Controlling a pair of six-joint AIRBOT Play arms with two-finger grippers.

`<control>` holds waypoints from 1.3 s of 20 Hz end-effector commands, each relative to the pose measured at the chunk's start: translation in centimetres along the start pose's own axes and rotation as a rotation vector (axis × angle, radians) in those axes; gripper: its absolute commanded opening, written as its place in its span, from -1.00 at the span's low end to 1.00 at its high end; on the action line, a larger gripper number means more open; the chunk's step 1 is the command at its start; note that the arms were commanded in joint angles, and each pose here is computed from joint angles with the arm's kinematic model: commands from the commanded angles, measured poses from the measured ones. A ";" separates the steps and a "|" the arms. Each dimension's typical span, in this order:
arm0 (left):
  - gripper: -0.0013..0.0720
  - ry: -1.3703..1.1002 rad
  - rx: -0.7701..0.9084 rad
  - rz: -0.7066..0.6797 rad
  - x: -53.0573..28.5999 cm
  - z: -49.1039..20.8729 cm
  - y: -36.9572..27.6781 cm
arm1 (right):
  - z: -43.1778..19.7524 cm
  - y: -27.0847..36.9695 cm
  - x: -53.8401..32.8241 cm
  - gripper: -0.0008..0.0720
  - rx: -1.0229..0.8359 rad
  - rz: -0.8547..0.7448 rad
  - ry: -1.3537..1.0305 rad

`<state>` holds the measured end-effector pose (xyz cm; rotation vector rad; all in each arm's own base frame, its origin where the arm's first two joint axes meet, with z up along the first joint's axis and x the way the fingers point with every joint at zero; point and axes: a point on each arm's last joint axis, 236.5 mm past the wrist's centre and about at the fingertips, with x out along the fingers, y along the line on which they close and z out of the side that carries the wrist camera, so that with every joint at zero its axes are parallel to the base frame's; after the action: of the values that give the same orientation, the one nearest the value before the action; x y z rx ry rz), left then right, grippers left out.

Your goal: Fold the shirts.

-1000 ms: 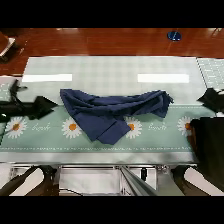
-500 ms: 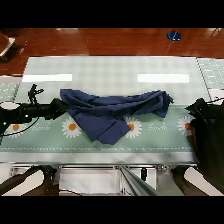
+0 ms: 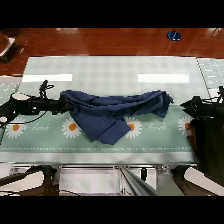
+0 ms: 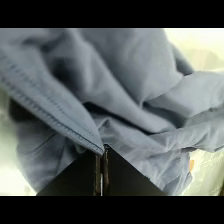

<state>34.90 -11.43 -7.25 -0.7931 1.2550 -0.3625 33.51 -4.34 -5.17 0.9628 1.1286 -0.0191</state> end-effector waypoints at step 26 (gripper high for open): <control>-0.89 -0.698 0.582 -0.389 -28.4 13.4 -29.9 | 9.5 36.9 -18.5 -0.92 -0.748 0.382 -0.400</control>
<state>46.07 -9.48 21.10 -0.6868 0.5953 -0.5846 51.49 3.61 21.19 0.5981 0.7171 0.4454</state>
